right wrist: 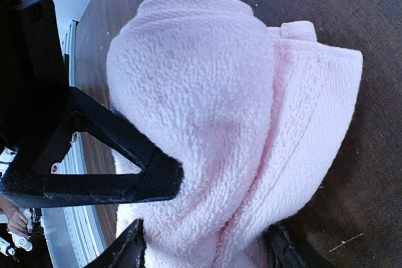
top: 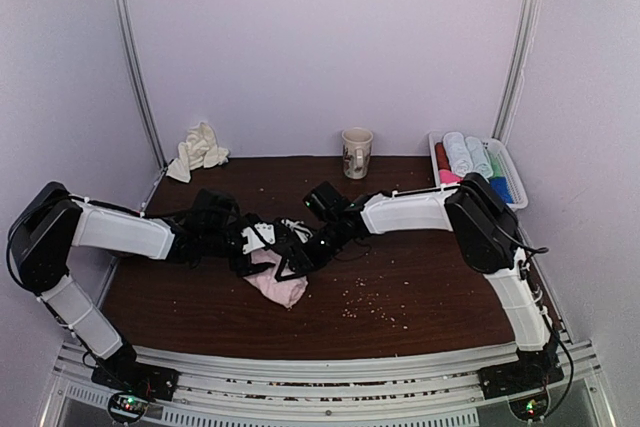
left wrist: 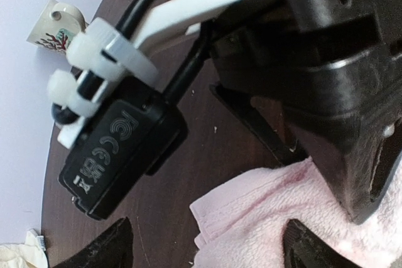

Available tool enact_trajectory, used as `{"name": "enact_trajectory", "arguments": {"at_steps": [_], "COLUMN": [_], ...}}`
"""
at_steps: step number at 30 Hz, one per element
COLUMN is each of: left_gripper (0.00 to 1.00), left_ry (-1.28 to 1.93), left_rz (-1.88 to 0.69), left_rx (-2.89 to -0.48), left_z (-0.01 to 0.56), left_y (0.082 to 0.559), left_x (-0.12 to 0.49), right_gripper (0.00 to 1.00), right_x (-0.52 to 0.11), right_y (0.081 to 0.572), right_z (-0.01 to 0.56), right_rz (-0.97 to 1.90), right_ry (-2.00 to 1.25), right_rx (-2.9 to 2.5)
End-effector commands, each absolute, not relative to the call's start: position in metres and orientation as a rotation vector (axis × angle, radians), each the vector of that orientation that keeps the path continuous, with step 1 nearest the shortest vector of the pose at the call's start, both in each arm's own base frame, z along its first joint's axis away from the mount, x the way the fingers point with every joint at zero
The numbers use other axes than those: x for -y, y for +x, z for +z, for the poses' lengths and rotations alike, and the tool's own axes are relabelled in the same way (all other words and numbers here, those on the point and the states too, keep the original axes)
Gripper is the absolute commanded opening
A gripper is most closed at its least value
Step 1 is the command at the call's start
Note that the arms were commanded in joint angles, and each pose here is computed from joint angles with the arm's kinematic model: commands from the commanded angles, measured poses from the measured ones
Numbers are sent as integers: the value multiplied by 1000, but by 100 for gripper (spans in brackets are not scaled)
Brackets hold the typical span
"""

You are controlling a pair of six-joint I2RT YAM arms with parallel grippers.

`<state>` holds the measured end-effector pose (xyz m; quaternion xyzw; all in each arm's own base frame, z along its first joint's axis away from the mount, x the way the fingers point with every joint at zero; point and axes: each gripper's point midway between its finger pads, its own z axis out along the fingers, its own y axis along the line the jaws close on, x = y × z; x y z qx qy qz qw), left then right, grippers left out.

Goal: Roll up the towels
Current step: Pick up the towel from the center of the board.

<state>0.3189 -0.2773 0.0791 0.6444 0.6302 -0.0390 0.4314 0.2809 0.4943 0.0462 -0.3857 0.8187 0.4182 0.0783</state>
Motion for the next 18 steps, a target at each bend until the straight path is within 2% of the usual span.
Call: {"name": "enact_trajectory", "arguments": {"at_steps": [1,4,8,15,17,18], "left_gripper": [85,85,85,85,85,85], "left_ry": [1628,1634,1638,1630,1609,1596], "left_rz": [-70,-68,-61,-49,-51,-54], "left_rx": [-1577,-1579,-1576,-1571,-1565,-1562], "left_z": [69,67,66,70,78,84], "left_y": [317,316,316,316,318,319], "left_x": [276,277,278,280,281,281], "right_gripper": [61,59,46,15,0,0], "right_x": [-487,-487,-488,-489,-489,-490], "right_y": [259,256,253,249,252,255], "right_z": [9,3,-1,-5,-3,-1], "right_rz": [1227,1233,1254,1290,1279,1269], "right_ry": [-1197,-1202,-1202,-1203,-1199,-1191], "right_rx": [-2579,-2594,-2616,-2636,-2631,-2625]}}
